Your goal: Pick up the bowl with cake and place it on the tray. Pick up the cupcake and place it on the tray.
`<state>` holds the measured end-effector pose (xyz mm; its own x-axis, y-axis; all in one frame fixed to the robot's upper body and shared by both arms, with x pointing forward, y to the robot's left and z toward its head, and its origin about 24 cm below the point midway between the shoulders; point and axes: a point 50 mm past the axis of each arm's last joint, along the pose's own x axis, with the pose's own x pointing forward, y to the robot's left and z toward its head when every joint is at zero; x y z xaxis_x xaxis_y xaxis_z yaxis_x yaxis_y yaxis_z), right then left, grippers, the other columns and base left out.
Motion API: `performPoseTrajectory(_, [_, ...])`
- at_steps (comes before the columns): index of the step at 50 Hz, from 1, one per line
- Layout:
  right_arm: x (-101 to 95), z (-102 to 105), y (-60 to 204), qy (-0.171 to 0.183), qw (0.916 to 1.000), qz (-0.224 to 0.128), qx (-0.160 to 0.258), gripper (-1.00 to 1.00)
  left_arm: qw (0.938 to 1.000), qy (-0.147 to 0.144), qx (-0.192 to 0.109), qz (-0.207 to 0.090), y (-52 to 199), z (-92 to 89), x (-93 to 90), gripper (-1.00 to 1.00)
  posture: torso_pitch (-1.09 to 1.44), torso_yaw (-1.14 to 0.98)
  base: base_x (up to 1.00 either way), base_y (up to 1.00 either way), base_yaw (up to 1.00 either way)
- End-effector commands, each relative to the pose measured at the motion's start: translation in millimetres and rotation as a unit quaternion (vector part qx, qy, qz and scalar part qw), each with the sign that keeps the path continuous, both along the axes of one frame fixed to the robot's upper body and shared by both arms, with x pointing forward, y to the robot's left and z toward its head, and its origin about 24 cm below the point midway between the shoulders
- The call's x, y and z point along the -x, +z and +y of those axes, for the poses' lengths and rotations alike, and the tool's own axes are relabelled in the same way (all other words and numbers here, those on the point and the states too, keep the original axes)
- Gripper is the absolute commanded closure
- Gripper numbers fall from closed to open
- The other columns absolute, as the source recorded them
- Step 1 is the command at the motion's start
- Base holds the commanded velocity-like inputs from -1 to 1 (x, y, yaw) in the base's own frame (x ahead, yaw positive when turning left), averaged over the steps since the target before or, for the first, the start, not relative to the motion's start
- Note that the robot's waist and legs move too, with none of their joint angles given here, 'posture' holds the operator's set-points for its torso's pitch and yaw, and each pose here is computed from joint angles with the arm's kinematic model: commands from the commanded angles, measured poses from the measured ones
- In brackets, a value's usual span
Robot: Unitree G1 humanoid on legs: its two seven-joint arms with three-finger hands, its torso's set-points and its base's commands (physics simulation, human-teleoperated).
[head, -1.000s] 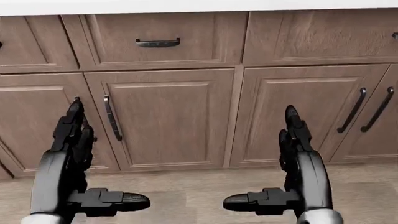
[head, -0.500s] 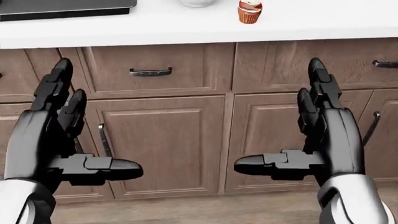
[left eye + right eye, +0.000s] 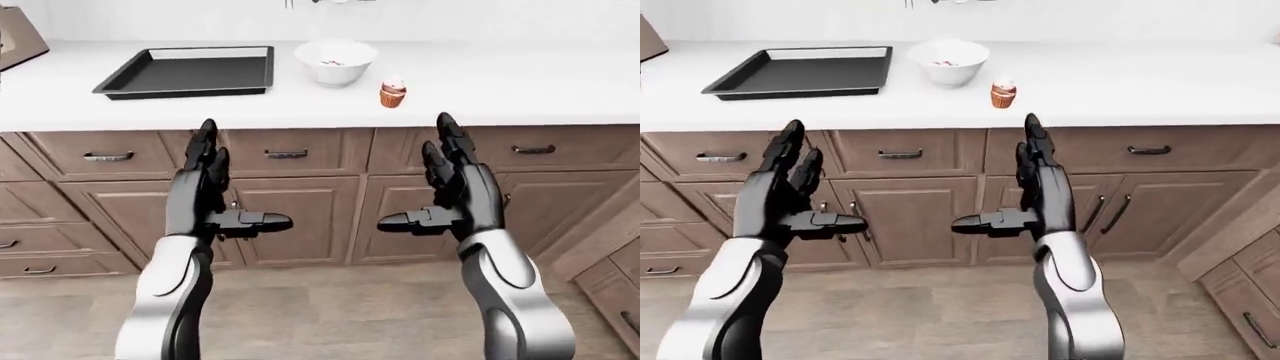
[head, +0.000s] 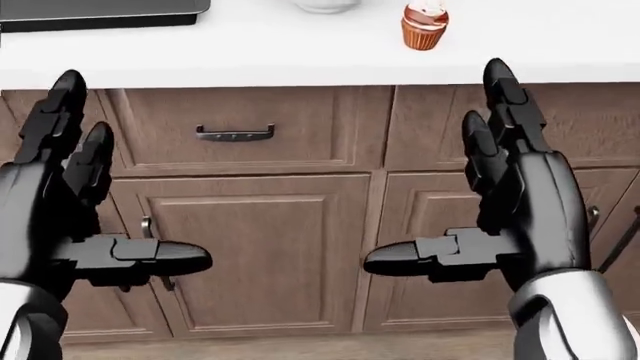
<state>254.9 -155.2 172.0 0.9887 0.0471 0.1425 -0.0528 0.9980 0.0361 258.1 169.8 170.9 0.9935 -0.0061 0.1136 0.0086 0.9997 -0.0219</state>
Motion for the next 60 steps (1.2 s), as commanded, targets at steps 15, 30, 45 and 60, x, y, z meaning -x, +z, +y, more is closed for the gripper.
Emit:
performPoseTrajectory(15, [6.3,-1,10,0.016,0.9992,-0.025,-0.026,-1.00,0.9998,-0.008,-0.003,-0.020,5,-2.0,4.4,-1.00,0.00,0.00,0.00,-0.28,0.00])
performPoseTrajectory(30, [9.5,0,16,0.011,0.9993,-0.035,-0.005,-1.00,0.9995,-0.004,-0.009,-0.030,17,2.8,4.0,-1.00,0.00,0.00,0.00,-0.22,0.00])
performPoseTrajectory(45, [11.5,-4,19,0.005,0.9991,-0.042,-0.009,-1.00,0.9995,-0.003,-0.003,-0.031,18,4.2,7.1,-1.00,0.00,0.00,0.16,0.00,0.00])
performPoseTrajectory(60, [15.2,-8,22,0.000,0.9988,-0.048,-0.012,-1.00,0.9994,0.000,0.000,-0.035,21,7.1,5.7,-1.00,0.00,0.00,0.35,0.00,0.00])
